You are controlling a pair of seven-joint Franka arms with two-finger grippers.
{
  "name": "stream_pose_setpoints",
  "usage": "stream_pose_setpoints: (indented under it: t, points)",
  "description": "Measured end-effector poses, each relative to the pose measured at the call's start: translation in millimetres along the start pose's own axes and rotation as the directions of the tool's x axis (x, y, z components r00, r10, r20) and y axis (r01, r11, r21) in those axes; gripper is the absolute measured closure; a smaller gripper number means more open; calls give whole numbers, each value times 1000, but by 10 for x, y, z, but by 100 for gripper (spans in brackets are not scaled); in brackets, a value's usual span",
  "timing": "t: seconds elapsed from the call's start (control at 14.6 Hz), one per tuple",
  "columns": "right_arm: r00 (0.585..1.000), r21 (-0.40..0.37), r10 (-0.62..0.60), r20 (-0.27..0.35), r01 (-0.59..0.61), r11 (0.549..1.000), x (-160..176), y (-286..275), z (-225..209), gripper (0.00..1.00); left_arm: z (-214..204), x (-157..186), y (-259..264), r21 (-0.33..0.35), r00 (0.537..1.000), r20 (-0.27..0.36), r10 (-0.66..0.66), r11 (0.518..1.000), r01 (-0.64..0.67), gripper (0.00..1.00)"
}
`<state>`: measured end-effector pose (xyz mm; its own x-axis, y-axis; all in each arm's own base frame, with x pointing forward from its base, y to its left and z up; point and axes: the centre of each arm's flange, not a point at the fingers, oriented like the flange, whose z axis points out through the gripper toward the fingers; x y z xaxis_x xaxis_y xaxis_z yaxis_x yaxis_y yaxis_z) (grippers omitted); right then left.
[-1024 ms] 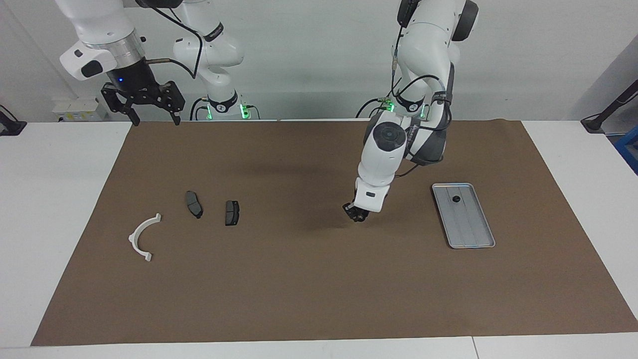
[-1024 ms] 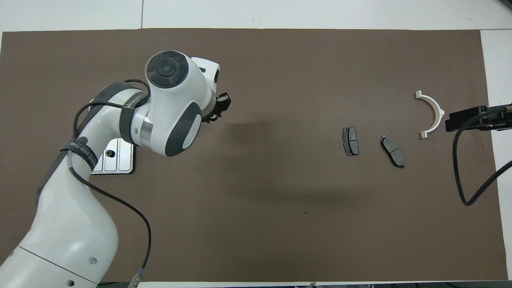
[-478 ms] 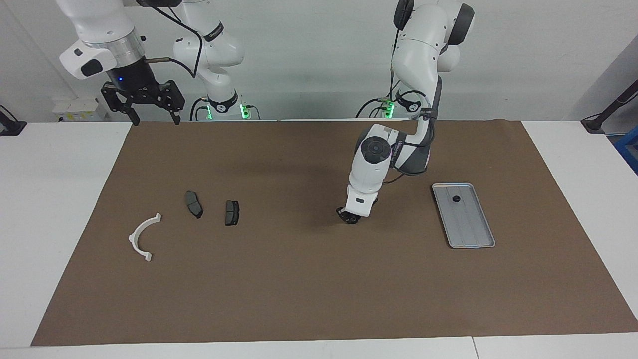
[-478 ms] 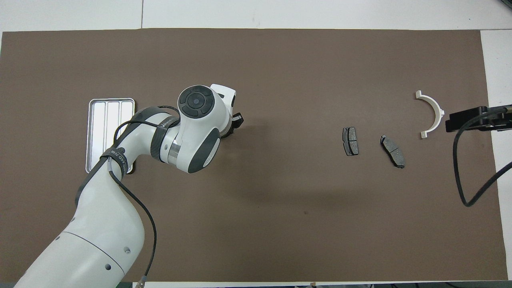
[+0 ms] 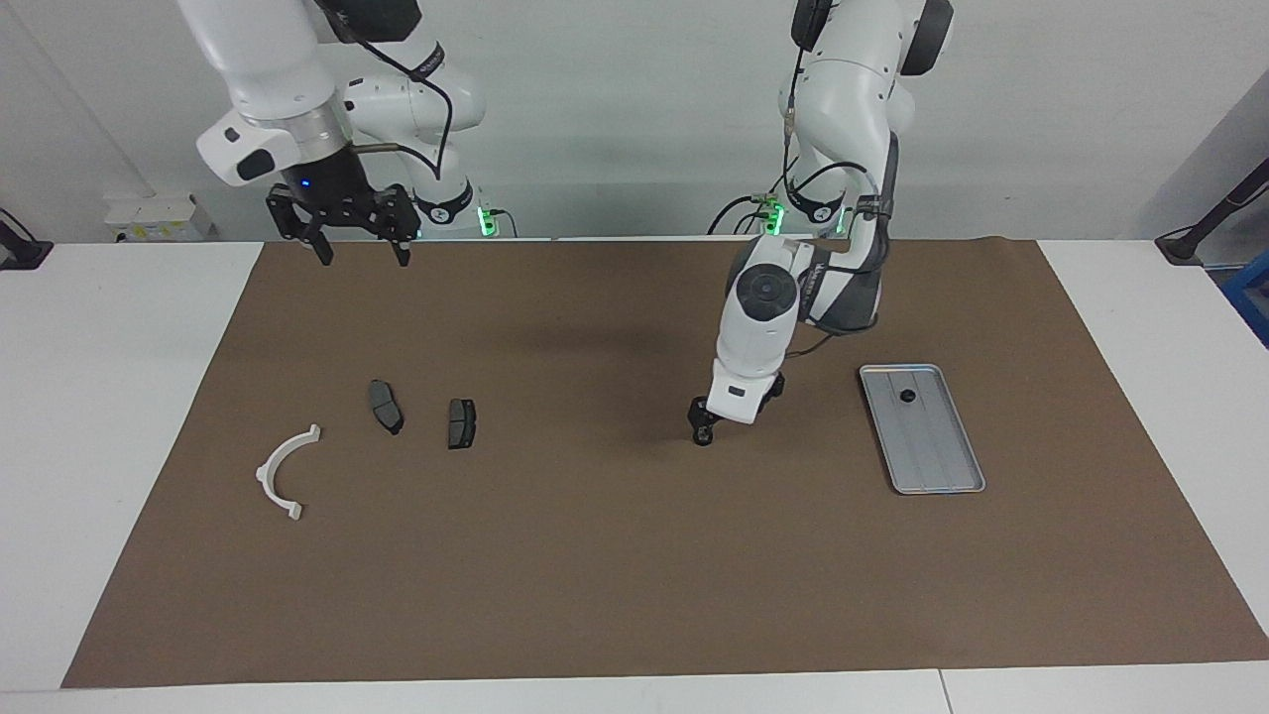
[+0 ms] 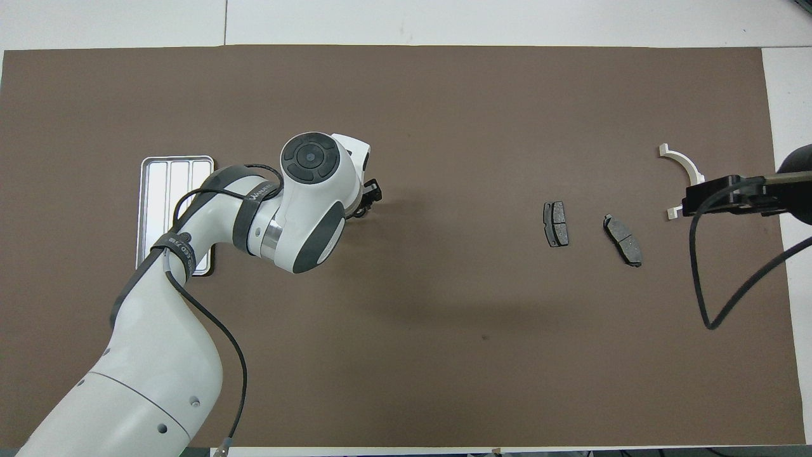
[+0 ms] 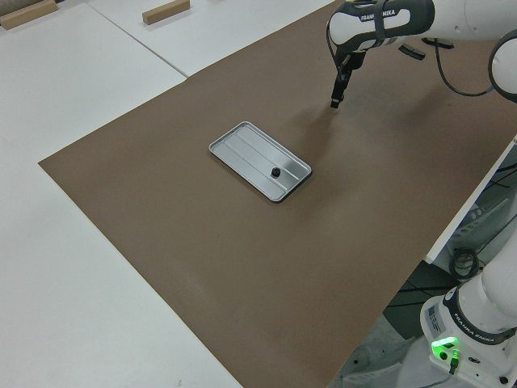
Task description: Place bearing gear from tray to pile
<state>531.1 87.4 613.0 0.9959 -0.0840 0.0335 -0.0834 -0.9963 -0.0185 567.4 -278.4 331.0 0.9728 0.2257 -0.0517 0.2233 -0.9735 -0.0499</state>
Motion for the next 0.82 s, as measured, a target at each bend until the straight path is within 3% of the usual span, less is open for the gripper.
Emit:
stream_pose_setpoints:
  t: [0.27,0.41,0.55,0.61,0.75,0.82]
  points:
    - [992,28,124,-32,-123,992,-134,-1002,593,0,-276,335,-1815,-6,980,20,200,980,-200,0]
    - [980,48,197,-38,-195,980,-163,-1538,977,0,-221,406,-2442,-15,966,33,257,966,-257,0]
    - [969,63,246,-36,-244,968,-188,-2051,1437,0,-121,461,-2760,-21,963,14,270,963,-270,0]
    - [963,66,268,-30,-266,962,-202,-2283,1658,0,-66,461,-2808,-21,963,1,270,963,-269,8]
    - [954,62,300,-18,-298,952,-187,-2711,1988,0,43,424,-2781,-22,961,-8,275,961,-275,11]
    - [954,56,301,-15,-300,952,-159,-2899,2094,0,79,407,-2764,-22,961,-8,277,960,-278,20]
